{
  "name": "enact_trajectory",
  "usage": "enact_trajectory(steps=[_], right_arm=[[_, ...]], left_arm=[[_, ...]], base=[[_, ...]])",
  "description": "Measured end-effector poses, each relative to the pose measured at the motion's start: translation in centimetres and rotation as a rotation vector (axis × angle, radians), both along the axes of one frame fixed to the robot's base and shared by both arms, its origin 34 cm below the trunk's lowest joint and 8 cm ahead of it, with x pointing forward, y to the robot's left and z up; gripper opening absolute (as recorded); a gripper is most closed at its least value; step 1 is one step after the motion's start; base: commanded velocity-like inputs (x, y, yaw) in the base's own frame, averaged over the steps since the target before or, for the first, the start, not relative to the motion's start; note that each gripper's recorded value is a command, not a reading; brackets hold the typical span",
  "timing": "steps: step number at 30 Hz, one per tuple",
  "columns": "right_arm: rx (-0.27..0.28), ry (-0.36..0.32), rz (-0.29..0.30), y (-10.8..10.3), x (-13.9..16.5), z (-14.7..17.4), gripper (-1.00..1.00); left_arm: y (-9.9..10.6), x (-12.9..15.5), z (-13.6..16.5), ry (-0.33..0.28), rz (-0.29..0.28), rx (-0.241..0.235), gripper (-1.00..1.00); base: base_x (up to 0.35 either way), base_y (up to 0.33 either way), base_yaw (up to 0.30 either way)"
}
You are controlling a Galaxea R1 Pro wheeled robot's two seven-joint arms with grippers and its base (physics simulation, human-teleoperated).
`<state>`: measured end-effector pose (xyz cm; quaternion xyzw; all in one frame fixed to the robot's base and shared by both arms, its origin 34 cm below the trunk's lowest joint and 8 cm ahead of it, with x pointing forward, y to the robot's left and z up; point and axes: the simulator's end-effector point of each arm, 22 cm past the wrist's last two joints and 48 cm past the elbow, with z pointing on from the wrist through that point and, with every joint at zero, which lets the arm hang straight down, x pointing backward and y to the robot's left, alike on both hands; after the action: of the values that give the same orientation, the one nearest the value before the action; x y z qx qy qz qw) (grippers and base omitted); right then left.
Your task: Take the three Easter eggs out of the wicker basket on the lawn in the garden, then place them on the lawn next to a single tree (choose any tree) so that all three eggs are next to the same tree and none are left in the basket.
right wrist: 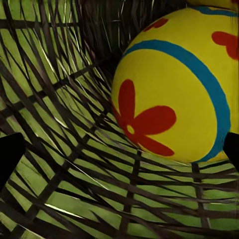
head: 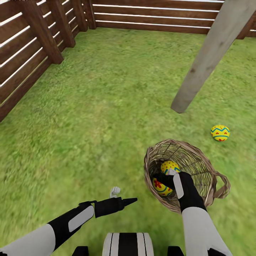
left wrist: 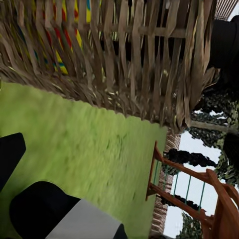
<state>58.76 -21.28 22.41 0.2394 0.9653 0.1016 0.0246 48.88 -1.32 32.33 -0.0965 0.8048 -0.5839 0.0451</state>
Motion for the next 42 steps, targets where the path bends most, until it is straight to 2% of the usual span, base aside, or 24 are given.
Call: enact_trajectory(steps=[5,19,22,28,42], right_arm=[[0.000,0.000,0.000,0.00,-0.01,-0.01,1.00],[0.000,0.001,0.000,0.01,-0.04,-0.02,1.00],[0.000,0.000,0.001,0.03,-0.02,-0.02,1.00],[0.000,0.000,0.002,0.03,0.01,0.01,1.00],[-0.001,-0.001,0.001,0.02,0.03,0.02,1.00]], left_arm=[[0.01,0.00,-0.02,0.000,0.000,0.000,1.00],[-0.02,-0.06,-0.06,0.000,-0.002,0.002,1.00],[-0.55,-0.27,0.15,0.003,-0.008,-0.006,1.00],[-0.81,-0.34,0.24,0.003,-0.009,-0.010,1.00],[-0.84,-0.34,0.25,0.002,-0.010,-0.010,1.00]], base=[[0.085,0.177,-0.245],[0.010,0.017,-0.246],[0.128,0.226,-0.239],[0.135,0.234,-0.046],[0.038,0.088,-0.016]])
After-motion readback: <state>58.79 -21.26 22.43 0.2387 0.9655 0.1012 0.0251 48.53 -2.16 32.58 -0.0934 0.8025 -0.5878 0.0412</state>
